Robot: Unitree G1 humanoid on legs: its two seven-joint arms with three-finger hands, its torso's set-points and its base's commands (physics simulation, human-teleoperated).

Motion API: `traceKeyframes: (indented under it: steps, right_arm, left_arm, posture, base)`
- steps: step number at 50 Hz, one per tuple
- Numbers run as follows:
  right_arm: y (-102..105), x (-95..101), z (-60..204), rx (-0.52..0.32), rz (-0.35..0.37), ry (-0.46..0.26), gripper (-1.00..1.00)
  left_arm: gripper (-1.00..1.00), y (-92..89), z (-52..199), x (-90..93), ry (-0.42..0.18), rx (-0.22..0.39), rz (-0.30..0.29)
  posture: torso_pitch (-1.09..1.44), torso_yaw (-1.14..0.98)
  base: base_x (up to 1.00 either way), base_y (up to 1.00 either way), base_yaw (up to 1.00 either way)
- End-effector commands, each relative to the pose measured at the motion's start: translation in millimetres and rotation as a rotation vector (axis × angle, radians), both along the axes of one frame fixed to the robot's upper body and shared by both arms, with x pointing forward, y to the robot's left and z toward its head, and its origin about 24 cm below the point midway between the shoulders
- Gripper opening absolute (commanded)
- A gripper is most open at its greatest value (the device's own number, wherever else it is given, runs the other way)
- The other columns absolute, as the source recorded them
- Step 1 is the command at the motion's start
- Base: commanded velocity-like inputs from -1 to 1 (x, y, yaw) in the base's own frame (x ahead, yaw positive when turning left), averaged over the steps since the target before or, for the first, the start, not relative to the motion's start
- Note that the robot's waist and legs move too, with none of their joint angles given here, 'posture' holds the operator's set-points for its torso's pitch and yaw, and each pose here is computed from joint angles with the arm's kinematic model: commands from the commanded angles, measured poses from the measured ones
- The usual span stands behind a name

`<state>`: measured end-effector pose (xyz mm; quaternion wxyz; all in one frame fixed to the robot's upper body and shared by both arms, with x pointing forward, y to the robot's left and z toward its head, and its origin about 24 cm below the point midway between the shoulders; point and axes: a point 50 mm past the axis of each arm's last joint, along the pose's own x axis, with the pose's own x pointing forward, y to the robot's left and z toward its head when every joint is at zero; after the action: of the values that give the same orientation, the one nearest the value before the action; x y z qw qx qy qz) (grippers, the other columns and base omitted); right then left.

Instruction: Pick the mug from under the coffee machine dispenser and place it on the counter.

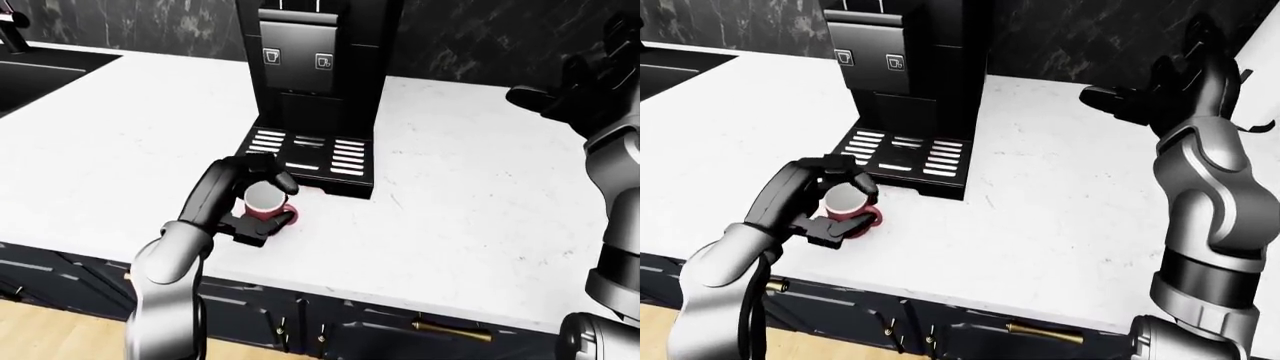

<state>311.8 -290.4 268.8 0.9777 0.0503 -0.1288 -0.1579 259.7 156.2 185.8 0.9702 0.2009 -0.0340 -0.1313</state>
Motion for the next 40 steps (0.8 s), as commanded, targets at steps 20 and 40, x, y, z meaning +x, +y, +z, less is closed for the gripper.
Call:
traceKeyframes:
  steps: [20,40]
  right_arm:
    - [1,-7.9,23,-0.028,-0.006,-0.097,1.0]
    - [1,-8.1,23,-0.033,-0.002,-0.096,1.0]
  left_arm:
    - [-0.03,8.4,17,-22.0,-0.067,0.01,0.002]
    - [0.11,13.9,22,-29.8,-0.063,-0.005,0.011]
  posture:
    - [0.0,0.0]
    - [0.0,0.0]
  base:
    - [0.0,0.0,0.0]
    - [0.0,0.0,0.0]
